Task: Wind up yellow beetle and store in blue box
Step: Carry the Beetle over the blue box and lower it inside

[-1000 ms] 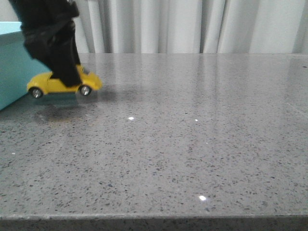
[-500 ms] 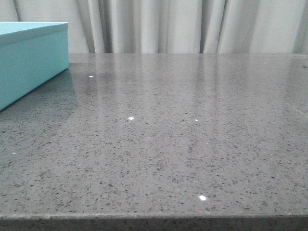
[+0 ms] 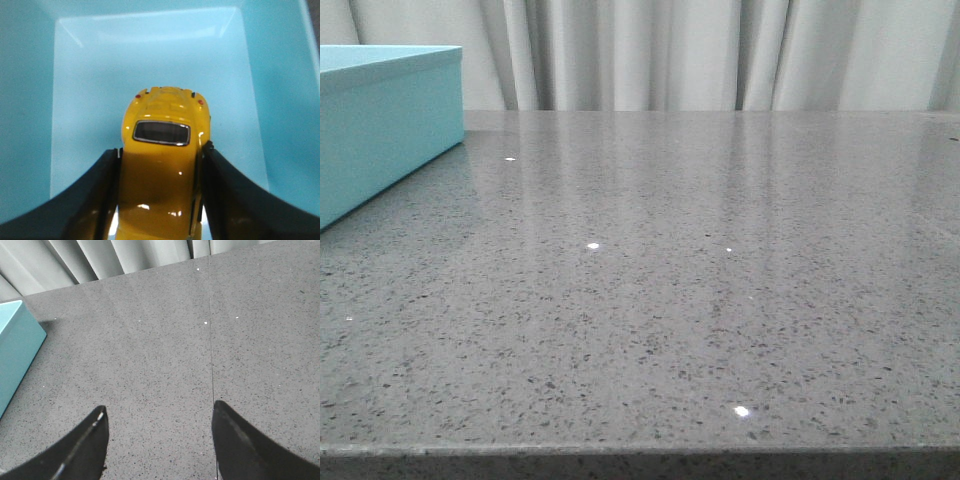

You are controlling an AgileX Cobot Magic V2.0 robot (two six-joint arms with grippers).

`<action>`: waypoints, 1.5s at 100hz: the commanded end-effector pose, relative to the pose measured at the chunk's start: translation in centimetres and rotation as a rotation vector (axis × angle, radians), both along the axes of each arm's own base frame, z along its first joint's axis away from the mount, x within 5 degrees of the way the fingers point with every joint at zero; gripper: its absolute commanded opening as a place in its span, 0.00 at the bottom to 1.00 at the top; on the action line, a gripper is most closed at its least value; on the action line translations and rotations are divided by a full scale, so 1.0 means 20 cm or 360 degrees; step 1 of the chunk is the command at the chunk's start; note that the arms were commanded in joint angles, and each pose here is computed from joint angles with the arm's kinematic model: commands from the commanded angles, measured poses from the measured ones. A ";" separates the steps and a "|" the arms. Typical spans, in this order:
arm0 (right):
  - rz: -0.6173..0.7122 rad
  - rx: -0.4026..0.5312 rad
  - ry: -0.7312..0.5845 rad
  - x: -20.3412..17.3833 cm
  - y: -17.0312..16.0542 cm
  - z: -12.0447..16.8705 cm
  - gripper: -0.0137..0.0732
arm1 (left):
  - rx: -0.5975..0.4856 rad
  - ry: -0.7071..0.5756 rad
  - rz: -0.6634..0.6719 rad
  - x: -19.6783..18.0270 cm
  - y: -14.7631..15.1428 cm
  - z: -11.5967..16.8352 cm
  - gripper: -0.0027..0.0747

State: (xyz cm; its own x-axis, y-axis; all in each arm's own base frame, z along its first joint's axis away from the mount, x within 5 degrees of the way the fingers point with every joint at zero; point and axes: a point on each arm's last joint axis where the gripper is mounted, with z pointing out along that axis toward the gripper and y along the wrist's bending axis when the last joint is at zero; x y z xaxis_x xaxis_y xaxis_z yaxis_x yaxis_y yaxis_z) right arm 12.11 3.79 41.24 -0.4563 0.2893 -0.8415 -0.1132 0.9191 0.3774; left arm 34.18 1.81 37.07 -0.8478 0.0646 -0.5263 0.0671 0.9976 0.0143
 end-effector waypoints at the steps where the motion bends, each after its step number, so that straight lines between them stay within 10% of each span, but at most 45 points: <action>1: 0.0005 0.0038 -0.0172 0.00 0.00 0.08 0.68 | -0.0028 -0.0118 0.0035 0.01 0.01 0.02 0.22; 43: 0.0008 0.0048 -0.0183 0.00 0.00 0.08 0.68 | -0.0037 0.0070 0.0056 0.09 0.02 -0.24 0.24; 84: 0.0007 0.0047 -0.0182 0.00 0.00 0.08 0.68 | -0.0053 0.0064 0.0059 0.11 0.01 -0.25 0.56; 125: 0.0006 -0.0070 -0.0186 -0.02 -0.02 0.07 0.68 | -0.0147 -0.0256 0.0073 0.03 -0.02 -0.04 0.52; 150: -0.0038 -0.0189 -0.0324 -0.10 -0.07 0.11 0.61 | -0.0111 -0.0643 0.0045 -0.18 -0.03 0.27 0.28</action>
